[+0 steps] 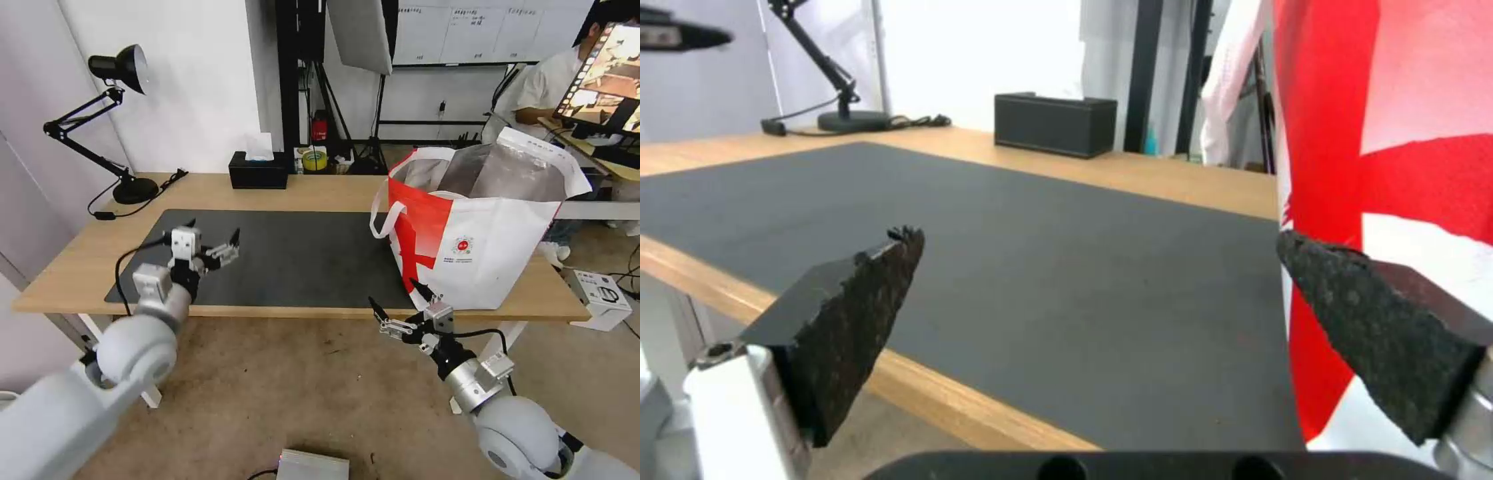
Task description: Pick up the trash from the table and place it into the takeout bag.
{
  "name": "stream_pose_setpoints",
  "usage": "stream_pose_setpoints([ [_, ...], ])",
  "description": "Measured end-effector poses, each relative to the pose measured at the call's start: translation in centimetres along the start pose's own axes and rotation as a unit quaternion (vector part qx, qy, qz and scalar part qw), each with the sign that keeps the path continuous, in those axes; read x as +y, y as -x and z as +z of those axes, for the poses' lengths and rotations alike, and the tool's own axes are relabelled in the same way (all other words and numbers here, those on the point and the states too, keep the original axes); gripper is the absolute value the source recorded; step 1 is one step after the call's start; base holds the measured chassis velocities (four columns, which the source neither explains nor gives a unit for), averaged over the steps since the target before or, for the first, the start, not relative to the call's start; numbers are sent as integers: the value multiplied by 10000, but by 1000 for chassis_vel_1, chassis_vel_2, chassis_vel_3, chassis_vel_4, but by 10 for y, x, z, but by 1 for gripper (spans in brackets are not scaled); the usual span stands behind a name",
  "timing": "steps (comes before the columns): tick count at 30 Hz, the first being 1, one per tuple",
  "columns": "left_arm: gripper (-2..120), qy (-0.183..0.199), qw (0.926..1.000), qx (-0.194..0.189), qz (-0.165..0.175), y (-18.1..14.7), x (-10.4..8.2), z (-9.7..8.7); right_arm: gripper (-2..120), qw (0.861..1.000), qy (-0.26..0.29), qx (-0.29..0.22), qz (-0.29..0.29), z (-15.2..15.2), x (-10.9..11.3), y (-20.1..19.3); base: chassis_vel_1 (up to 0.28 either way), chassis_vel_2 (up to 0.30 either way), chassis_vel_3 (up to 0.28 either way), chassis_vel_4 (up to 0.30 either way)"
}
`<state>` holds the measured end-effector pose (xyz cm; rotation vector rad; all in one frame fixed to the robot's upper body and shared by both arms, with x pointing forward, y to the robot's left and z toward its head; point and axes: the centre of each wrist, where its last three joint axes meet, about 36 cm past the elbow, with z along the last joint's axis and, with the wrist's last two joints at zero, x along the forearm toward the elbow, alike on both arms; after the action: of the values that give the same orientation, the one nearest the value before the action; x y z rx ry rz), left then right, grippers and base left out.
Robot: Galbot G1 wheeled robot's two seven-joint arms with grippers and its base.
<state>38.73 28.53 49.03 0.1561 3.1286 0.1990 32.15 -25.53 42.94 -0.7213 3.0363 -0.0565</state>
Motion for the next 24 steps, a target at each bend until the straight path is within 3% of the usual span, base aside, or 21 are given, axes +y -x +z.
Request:
stream_pose_setpoints([
  [6,100,-206,9994,182,-206,-36,-1,20,100,10000,0,0,0,0,0,0,0,0,0,0],
  [12,100,-490,9980,284,-273,-59,-9,24,100,10000,0,0,0,0,0,0,0,0,0,0],
  [24,100,-610,9970,342,-336,-82,-17,29,100,10000,0,0,0,0,0,0,0,0,0,0],
])
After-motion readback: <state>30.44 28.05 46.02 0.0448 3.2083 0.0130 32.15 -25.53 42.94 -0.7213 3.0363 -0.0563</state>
